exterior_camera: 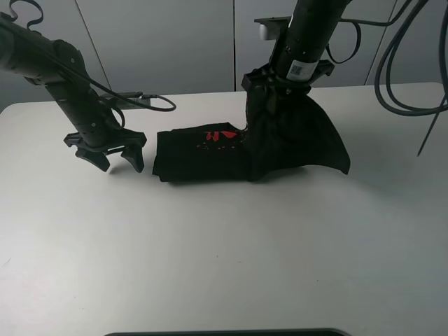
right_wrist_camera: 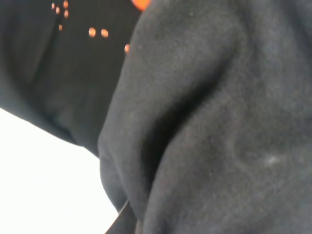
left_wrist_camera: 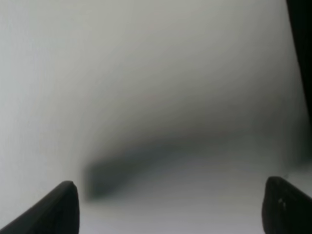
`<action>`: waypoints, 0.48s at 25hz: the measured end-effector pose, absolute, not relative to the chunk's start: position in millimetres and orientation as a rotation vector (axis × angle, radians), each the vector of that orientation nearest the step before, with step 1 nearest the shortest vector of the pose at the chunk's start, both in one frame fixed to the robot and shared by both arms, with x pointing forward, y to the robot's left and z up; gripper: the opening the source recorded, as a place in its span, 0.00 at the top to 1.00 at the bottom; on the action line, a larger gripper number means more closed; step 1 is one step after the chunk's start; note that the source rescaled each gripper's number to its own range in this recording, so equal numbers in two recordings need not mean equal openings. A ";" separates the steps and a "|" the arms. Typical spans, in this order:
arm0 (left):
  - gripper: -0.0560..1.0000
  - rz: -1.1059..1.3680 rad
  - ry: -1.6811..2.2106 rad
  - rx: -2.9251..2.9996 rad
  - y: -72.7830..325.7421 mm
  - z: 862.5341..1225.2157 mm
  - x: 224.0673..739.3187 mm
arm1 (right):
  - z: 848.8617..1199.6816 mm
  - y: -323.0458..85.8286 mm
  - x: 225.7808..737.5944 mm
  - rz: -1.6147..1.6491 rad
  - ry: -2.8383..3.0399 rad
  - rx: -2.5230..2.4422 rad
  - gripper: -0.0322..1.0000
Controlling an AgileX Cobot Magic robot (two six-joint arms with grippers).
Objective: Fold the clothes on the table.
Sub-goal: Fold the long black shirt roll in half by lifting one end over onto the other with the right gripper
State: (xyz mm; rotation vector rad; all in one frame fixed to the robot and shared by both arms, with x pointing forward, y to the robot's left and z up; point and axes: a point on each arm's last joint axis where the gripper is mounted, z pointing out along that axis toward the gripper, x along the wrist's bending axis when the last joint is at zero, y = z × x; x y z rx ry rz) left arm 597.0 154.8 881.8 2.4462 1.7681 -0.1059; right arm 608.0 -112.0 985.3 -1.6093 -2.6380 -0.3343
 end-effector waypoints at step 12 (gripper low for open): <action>0.02 -0.179 1.765 2.424 151.0 882.4 594.3 | 984.2 -85.0 613.0 -0.669 -2.369 -1.613 0.84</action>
